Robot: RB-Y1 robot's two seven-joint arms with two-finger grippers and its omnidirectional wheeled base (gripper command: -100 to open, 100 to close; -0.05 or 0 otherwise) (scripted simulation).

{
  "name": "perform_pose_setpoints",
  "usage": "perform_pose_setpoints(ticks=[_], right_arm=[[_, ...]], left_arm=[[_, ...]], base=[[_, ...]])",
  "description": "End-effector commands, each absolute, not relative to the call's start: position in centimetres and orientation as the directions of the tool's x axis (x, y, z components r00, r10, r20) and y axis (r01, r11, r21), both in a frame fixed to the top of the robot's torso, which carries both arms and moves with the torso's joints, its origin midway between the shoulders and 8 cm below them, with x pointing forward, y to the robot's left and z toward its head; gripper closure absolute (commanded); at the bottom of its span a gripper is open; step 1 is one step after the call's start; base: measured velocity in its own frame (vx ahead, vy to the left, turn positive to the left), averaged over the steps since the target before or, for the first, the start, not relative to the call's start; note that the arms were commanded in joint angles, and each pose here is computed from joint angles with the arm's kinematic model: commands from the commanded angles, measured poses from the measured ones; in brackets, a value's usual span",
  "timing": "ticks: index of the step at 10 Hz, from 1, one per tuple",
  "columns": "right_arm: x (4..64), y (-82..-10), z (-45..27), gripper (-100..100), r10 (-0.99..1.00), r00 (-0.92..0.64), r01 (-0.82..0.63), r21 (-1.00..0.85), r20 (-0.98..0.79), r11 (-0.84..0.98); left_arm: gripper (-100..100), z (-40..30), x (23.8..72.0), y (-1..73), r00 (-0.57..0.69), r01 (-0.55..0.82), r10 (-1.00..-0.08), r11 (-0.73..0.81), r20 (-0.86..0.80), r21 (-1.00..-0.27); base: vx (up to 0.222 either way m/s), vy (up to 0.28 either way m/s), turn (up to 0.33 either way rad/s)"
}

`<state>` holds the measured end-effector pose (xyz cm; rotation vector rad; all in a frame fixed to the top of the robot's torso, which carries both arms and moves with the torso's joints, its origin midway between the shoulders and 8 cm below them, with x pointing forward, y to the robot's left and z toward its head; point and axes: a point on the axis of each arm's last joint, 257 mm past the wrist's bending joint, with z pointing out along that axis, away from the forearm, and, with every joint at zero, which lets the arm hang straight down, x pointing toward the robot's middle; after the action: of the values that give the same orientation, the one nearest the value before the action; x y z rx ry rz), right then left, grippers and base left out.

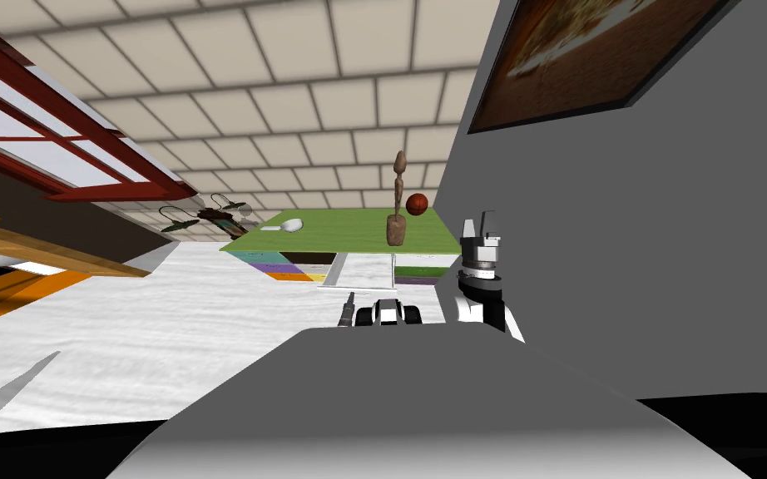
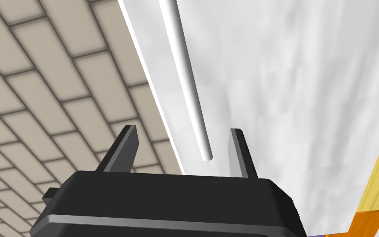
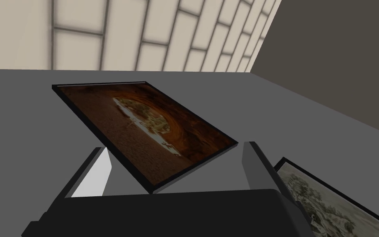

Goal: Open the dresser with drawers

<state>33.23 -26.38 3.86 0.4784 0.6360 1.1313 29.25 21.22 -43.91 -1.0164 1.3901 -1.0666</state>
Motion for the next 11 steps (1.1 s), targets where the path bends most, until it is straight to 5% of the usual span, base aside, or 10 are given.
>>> perform_pose_setpoints(ticks=[1,11], right_arm=[[33.2,-26.4,3.9,0,0.933,0.284,-0.674,0.646,-0.222,0.359],[33.2,-26.4,3.9,0,0.933,0.284,-0.674,0.646,-0.222,0.359]], left_arm=[[-100,-43.3,29.6,21.4,-0.075,-0.025,-0.969,0.237,-0.235,-0.971],[-100,-40.7,30.3,21.8,-0.067,-0.027,-0.971,0.232,-0.230,-0.972]], base=[[0.014,-0.008,-0.006],[-0.005,-0.002,-0.010]])
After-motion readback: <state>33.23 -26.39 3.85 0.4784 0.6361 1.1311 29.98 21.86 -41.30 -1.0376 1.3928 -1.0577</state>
